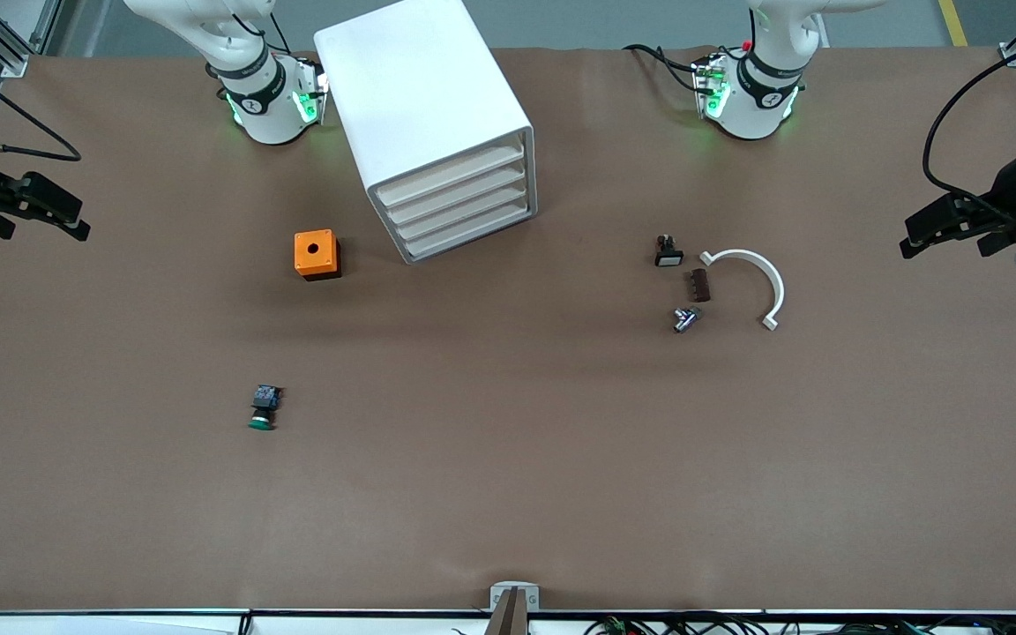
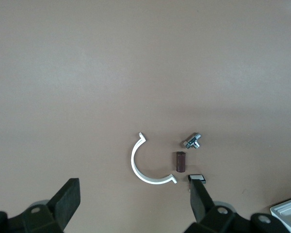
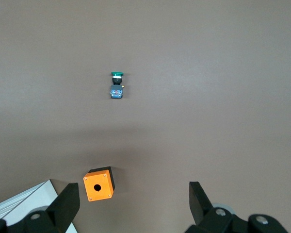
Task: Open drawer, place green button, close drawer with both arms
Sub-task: 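Reach the right gripper to the green button while the left gripper reaches the drawer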
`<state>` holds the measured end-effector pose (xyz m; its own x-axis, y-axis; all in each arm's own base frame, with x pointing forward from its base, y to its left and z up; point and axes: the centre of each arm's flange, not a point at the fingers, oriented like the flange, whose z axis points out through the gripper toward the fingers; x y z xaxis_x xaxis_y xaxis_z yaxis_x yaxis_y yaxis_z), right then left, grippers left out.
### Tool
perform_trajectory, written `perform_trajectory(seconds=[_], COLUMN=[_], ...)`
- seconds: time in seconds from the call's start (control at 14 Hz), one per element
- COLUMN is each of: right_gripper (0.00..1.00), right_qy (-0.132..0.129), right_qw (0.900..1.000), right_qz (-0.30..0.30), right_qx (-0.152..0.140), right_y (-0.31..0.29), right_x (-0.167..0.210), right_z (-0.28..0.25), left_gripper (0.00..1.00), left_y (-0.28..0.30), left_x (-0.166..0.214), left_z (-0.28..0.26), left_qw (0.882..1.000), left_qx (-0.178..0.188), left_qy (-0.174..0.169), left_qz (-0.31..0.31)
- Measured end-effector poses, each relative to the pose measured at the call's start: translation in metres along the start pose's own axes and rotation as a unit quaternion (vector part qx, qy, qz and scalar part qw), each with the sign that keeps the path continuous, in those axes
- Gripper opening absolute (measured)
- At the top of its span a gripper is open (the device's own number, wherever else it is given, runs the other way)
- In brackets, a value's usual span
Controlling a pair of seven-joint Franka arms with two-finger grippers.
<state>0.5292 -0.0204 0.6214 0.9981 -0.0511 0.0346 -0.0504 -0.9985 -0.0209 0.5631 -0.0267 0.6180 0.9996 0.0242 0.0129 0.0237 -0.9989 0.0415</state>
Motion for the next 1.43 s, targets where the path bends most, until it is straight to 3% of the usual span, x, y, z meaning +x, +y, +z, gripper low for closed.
perform_trajectory(seconds=[0.57,1.08,1.43], right_gripper=[1.0,1.0,1.0], right_qy=[0.0,0.002,0.001], right_qw=[1.0,1.0,1.0], right_qz=[-0.001,-0.001,0.001], right_qx=[0.0,0.0,-0.001], right_y=[-0.001,-0.001,0.001], right_x=[0.0,0.0,0.003], right_z=[0.0,-0.002,0.001], left_gripper=[1.0,1.0,1.0], left_y=[0.0,0.029,0.12], left_x=[-0.006,-0.017,-0.02], left_z=[-0.001,0.0,0.027], left_qw=[1.0,0.985,0.964], left_qx=[-0.007,-0.162,-0.212], left_qy=[-0.016,-0.065,-0.143], left_qz=[-0.001,-0.013,-0.071])
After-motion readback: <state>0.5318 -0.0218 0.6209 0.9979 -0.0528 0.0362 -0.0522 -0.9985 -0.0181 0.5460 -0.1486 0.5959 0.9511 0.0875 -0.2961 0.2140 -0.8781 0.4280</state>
